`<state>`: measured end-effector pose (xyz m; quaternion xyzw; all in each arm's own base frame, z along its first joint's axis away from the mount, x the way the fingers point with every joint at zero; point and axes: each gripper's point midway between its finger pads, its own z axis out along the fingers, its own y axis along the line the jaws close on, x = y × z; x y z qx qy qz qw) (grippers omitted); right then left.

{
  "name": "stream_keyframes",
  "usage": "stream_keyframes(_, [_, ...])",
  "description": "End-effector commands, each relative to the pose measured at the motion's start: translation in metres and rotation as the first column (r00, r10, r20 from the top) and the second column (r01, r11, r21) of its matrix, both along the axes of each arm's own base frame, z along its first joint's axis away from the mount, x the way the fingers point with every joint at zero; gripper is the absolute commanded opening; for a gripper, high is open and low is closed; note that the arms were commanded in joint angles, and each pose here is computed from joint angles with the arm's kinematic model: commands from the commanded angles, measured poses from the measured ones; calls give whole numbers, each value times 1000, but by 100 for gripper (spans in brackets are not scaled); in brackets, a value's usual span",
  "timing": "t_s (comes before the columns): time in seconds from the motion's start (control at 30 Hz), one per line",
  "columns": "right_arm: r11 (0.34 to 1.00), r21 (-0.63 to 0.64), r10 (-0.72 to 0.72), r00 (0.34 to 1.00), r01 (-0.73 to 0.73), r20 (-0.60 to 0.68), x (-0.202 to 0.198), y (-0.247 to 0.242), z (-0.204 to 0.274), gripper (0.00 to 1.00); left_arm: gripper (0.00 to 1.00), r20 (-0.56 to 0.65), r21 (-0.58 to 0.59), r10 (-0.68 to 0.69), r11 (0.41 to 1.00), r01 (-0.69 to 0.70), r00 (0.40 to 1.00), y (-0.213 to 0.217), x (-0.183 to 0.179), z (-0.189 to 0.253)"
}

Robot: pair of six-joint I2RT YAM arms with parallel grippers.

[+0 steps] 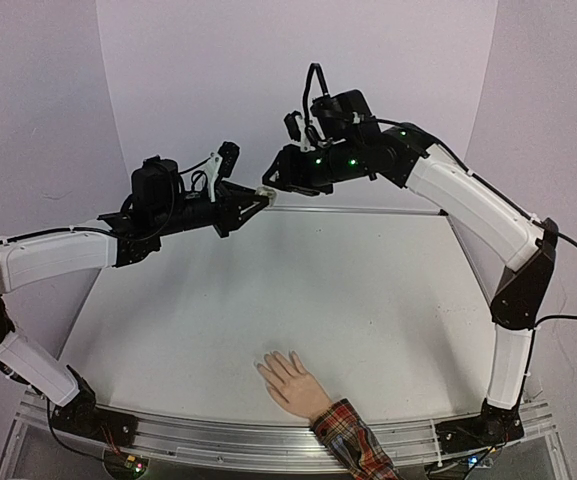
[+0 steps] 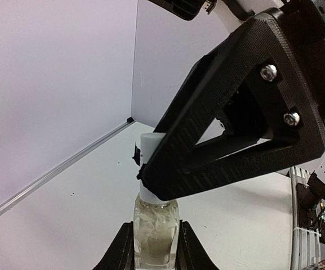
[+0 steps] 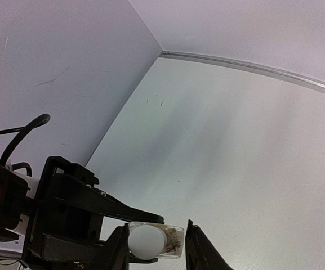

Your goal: Paint the nails

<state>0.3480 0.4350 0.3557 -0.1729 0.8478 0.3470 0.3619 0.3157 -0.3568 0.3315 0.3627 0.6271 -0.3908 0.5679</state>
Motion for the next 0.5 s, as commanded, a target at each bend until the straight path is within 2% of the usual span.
stream_keyframes(0.0, [999,31,9,1000,-10,24,-7,-7,21,30,0,72,-55,-21,998,25,997,-1,-6,37])
stream_keyframes(0.13, [999,36,20,1000,-21,18,-6,-3,19,25,0,75,-58,-27,998,32,997,-1,-8,39])
stream_keyframes(0.23, [999,39,29,999,-29,17,-6,-2,19,16,0,77,-58,-36,998,40,996,-1,-10,40])
stream_keyframes(0.3, [998,40,51,999,-52,18,-7,-1,19,5,0,81,-61,-53,996,58,995,-1,-14,42])
stream_keyframes(0.33, [994,48,95,995,-95,15,-13,2,20,0,0,83,-63,-67,995,72,994,-1,-18,43])
stream_keyframes(0.47, [951,10,307,947,-309,94,-40,-2,25,0,0,78,-74,-242,966,247,967,-1,-54,51])
